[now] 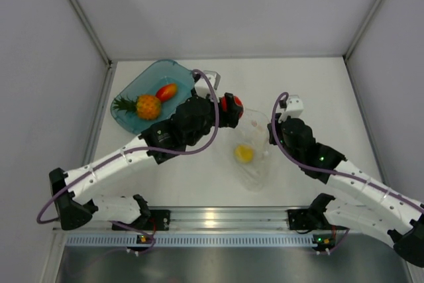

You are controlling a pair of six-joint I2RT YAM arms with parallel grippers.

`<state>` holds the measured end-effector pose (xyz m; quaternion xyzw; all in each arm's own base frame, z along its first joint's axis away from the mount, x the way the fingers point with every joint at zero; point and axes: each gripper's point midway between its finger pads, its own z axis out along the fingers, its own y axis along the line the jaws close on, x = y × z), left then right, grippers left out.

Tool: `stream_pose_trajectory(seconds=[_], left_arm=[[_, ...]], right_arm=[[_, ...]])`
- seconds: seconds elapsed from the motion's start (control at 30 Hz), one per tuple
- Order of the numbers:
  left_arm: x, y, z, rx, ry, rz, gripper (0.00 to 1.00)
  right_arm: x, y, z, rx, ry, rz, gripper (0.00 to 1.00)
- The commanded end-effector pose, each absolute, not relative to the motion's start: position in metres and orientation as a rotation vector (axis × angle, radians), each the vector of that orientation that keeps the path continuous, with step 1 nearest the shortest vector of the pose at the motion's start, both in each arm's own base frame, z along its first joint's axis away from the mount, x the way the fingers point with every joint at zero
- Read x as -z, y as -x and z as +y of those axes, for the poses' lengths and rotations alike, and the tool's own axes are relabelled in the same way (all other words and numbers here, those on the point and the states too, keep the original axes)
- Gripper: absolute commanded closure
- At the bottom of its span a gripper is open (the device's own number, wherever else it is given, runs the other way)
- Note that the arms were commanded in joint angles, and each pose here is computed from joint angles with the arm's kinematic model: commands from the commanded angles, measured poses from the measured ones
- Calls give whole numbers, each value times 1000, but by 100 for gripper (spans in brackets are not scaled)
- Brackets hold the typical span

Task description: Open the zip-top bag and remove the fake food

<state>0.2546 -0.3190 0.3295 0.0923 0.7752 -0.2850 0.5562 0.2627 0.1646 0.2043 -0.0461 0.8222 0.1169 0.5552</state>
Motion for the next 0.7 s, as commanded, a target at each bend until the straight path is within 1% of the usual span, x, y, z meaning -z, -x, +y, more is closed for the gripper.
stream_pose_trajectory(seconds=[0.0,0.03,0.13,0.37,0.53,0.57,0.67], left_arm=[[-333,-302,-275,488,-83,1813,100],[-331,-322,-254,446,-19,1816,100],[-322,-361,-221,356,74,1831,100],[-302,-431,-158,209,251,1856,100],[-260,-487,-110,78,383,1900,100],[-240,-499,-105,53,397,1931,100],[-229,-526,-84,51,450,1942,100]], right_arm=[[-233,-266,163,-304,56,1880,100],[-234,-266,162,-302,56,1880,100],[-237,-264,160,-304,53,1873,100],[-238,-263,162,-321,52,1872,100],[-239,-262,165,-340,55,1871,100],[-239,-262,165,-344,58,1872,100],[-237,-261,165,-340,67,1876,100]])
